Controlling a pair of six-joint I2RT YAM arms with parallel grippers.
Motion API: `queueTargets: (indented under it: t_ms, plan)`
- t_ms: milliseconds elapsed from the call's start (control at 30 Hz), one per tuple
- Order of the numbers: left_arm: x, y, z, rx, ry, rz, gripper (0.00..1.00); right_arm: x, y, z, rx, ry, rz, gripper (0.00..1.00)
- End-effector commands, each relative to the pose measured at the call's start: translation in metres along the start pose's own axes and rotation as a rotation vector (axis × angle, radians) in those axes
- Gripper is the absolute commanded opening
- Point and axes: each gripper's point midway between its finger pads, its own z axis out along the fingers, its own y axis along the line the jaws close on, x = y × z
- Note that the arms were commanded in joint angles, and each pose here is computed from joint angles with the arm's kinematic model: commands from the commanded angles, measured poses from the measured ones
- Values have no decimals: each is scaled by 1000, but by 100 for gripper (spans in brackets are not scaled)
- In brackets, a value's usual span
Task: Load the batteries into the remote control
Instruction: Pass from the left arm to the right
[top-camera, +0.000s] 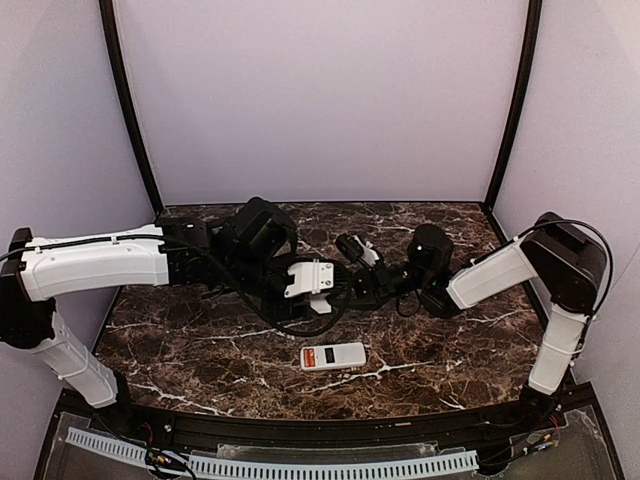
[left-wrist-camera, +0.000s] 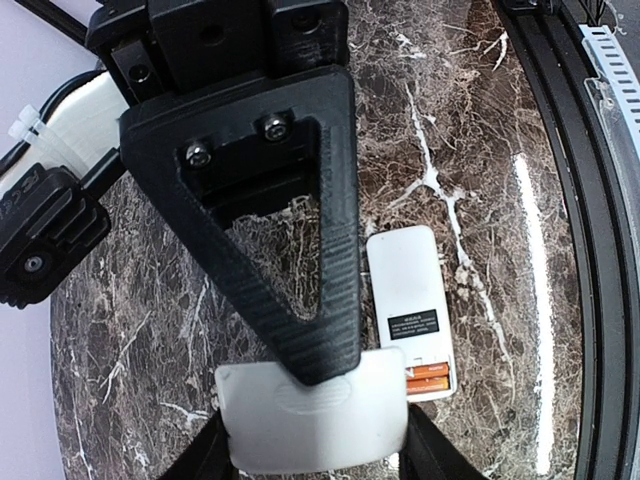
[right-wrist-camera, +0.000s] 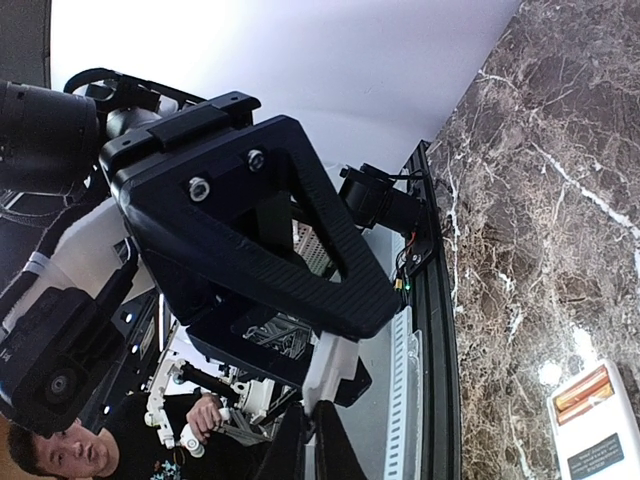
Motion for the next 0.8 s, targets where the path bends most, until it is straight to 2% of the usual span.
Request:
queueTargets:
  t_ms: [0, 67, 167, 400, 600, 767]
  plan:
    - [-4, -2, -10, -11, -36, 17, 13, 4, 4, 3, -21, 15, -25, 20]
    - [-3, -2, -9, -6, -27, 20, 13, 4, 0, 3, -11, 14, -9, 31]
    - [0, -4, -6, 6, -3, 24, 14, 2, -6, 4, 11, 13, 13, 33]
    - [7, -7, 4, 17, 47, 34, 14, -2, -17, 6, 58, 15, 35, 23]
    - [9, -8, 7, 29, 69, 31, 14, -4, -21, 8, 82, 20, 41, 20]
    - [13, -4, 8, 2, 92, 25, 15, -3, -25, 8, 91, 23, 45, 4]
